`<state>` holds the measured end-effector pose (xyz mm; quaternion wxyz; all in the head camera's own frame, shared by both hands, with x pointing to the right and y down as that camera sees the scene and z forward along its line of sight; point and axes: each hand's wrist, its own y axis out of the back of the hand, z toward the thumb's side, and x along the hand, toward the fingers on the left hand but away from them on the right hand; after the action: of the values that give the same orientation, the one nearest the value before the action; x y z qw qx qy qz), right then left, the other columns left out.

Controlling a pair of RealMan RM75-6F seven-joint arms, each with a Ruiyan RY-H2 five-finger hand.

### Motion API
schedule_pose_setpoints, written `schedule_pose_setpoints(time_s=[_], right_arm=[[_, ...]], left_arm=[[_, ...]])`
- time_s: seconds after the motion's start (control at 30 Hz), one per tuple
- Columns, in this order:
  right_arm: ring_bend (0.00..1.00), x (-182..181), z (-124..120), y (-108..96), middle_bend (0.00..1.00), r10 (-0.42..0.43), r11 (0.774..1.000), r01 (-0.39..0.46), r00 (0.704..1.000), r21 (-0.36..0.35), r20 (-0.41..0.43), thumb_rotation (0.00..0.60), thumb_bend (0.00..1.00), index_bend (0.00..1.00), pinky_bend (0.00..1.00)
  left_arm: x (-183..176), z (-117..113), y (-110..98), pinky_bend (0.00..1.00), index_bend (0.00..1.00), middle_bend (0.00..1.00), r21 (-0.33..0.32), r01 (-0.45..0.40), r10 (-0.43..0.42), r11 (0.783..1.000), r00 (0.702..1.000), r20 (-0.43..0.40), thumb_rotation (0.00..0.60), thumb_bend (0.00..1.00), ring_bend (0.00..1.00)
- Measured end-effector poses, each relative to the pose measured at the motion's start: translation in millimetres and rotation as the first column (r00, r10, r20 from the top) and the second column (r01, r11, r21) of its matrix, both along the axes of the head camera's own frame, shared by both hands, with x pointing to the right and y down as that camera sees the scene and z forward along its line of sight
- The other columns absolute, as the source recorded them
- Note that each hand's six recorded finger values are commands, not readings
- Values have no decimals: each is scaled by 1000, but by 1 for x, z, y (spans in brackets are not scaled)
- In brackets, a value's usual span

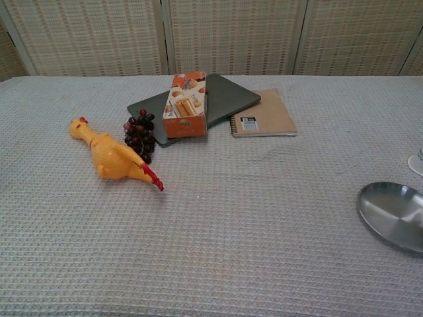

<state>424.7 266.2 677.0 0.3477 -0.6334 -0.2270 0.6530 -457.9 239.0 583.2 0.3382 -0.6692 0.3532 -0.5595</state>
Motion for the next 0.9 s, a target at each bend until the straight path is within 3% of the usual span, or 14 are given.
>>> schedule_pose_setpoints(time_s=[0.53, 0.9], right_arm=[[0, -9, 18, -2, 0, 10, 999, -9, 1000, -43, 29, 600, 249, 395, 0], [0, -15, 21, -3, 0, 4, 999, -3, 999, -36, 40, 600, 258, 487, 1]], left_arm=[[-1, -3, -1, 78, 0, 0, 6, 5, -5, 1000, 1000, -8, 600, 396, 0], [-3, -4, -1, 79, 0, 0, 7, 7, -7, 1000, 1000, -11, 600, 397, 0]])
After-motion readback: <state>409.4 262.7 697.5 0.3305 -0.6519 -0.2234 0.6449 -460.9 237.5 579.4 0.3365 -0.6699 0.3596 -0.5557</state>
